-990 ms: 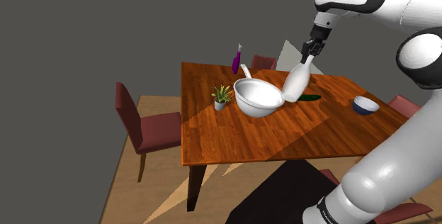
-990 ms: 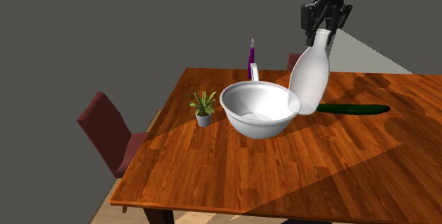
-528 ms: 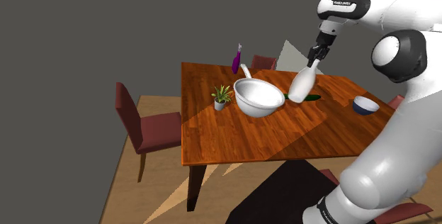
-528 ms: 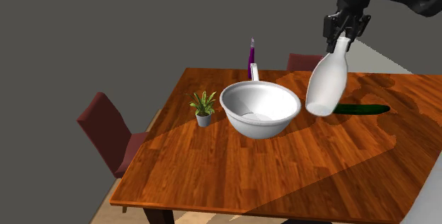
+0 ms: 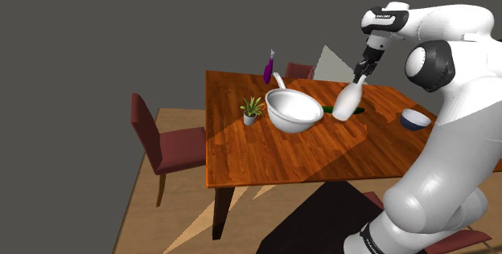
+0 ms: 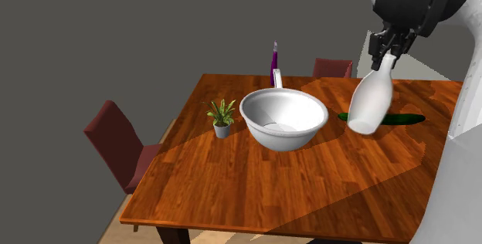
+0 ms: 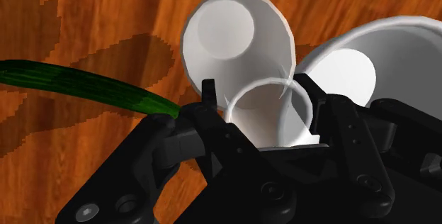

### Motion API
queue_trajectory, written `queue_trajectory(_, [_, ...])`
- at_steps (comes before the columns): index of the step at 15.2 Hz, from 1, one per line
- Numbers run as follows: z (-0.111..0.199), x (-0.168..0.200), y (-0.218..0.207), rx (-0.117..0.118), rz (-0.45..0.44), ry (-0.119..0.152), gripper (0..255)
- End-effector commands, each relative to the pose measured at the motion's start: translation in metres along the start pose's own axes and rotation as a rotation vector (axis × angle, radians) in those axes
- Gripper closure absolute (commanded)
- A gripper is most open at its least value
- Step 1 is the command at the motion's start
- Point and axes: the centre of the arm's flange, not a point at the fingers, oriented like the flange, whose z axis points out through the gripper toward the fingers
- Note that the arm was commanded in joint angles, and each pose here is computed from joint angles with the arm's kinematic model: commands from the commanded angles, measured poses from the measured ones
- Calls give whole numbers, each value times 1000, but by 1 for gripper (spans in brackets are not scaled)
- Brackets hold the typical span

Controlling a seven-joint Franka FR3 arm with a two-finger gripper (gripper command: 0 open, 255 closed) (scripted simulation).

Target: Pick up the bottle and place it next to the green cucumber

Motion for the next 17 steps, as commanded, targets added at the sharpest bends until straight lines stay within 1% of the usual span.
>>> queue_trajectory(1, [11, 0, 2, -1, -1, 1, 255])
queue_trajectory(16, [90, 1, 3, -1, -1, 1, 255])
queue_trajectory(17, [91, 1, 3, -1, -1, 1, 255])
